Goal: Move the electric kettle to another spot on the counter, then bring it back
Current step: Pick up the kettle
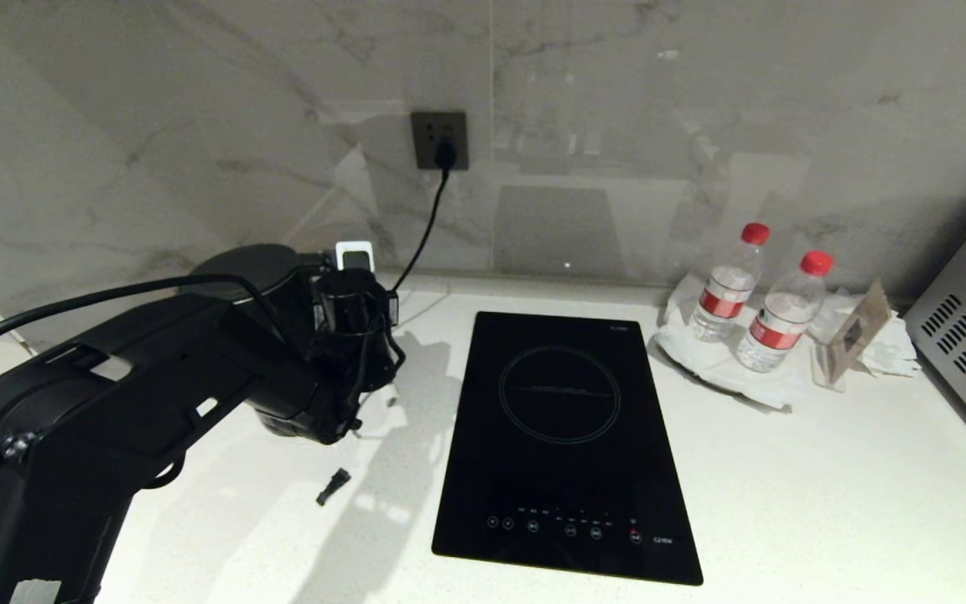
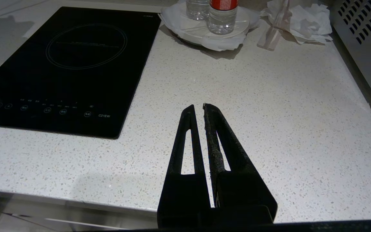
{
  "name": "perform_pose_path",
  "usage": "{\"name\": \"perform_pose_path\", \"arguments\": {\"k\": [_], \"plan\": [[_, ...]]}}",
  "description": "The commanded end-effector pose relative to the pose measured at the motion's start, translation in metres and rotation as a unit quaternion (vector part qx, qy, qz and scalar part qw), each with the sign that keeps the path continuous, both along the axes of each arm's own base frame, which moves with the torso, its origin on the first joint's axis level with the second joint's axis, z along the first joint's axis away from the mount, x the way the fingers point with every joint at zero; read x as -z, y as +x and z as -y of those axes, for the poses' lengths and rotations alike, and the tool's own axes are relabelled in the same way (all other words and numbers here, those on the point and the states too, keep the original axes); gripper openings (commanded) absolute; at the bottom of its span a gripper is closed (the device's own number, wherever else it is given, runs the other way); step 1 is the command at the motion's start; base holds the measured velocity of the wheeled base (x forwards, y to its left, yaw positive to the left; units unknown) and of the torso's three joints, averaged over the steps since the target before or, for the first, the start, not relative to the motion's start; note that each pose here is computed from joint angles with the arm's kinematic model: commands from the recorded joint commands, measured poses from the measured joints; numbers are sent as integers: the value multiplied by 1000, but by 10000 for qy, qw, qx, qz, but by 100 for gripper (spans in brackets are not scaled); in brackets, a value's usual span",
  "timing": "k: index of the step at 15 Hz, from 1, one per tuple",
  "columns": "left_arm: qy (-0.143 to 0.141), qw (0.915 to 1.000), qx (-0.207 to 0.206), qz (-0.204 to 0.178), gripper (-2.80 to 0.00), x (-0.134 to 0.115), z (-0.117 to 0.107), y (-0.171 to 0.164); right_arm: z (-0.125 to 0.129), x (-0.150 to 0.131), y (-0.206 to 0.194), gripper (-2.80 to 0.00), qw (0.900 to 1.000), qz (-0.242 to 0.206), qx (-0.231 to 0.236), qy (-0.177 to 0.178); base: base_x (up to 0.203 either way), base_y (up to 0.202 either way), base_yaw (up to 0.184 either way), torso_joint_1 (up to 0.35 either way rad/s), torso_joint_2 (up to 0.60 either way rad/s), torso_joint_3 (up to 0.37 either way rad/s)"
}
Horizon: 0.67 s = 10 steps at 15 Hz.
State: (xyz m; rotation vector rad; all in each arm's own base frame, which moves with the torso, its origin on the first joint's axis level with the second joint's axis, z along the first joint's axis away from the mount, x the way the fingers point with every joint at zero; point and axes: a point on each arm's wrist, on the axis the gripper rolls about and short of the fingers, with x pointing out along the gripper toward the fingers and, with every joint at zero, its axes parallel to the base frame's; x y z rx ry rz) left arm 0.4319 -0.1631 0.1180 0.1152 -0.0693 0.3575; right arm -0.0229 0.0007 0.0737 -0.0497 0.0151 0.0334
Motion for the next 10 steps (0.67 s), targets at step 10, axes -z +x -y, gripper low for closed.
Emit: {"name": "perform_pose_path", "arguments": {"k": [10], "plan": [[-7,9998,-151,132,-280,-17,-10,6,0,0,0,-280,10000,-4,-4,-3,0,0,0,0,0,0]]}}
